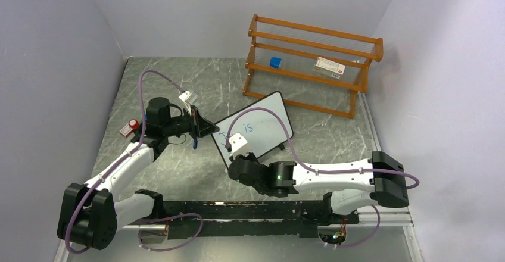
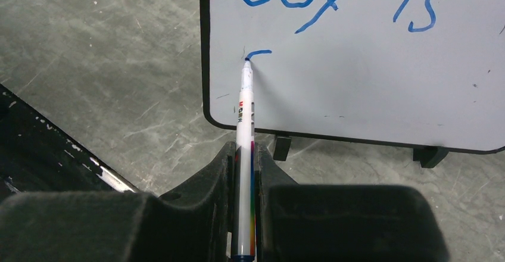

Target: Write a sentence on the whiteboard

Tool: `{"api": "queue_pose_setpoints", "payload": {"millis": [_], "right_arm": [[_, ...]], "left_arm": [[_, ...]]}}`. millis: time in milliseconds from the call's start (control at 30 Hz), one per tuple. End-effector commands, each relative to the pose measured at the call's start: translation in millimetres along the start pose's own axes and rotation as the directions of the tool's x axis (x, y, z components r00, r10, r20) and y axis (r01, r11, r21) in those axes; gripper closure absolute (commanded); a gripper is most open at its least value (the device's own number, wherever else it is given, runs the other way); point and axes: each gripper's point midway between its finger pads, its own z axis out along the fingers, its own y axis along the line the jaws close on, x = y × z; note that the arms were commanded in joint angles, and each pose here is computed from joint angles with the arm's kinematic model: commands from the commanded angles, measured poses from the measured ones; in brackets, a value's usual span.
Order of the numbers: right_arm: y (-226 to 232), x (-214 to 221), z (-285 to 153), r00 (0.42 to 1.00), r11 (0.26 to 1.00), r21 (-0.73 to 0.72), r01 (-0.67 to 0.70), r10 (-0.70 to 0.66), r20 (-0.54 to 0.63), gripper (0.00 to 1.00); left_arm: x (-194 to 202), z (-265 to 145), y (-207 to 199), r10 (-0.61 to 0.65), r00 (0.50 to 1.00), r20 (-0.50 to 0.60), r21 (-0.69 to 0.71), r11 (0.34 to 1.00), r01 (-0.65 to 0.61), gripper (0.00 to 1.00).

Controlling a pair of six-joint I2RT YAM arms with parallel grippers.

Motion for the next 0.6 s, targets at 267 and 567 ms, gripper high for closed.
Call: {"api": "queue_pose_setpoints", "payload": {"millis": [267,567], "right_arm": [[-11.4,6.7,-4.2,1.000,0.999,0.047,0.018,-0.017,-0.026,1.00],[-18.3,-0.7,-5.5,1.000,0.996,0.084,-0.019,0.018,0.013,1.00]], "left_arm": [[13.1,-1.7,30.8,-0.018,1.000,-0.025,-0.128,0.992,0.015,0.95],[13.6,-1.6,31.0,-0.020,0.999,-0.025,-0.127,0.992,0.016,0.95]]}}
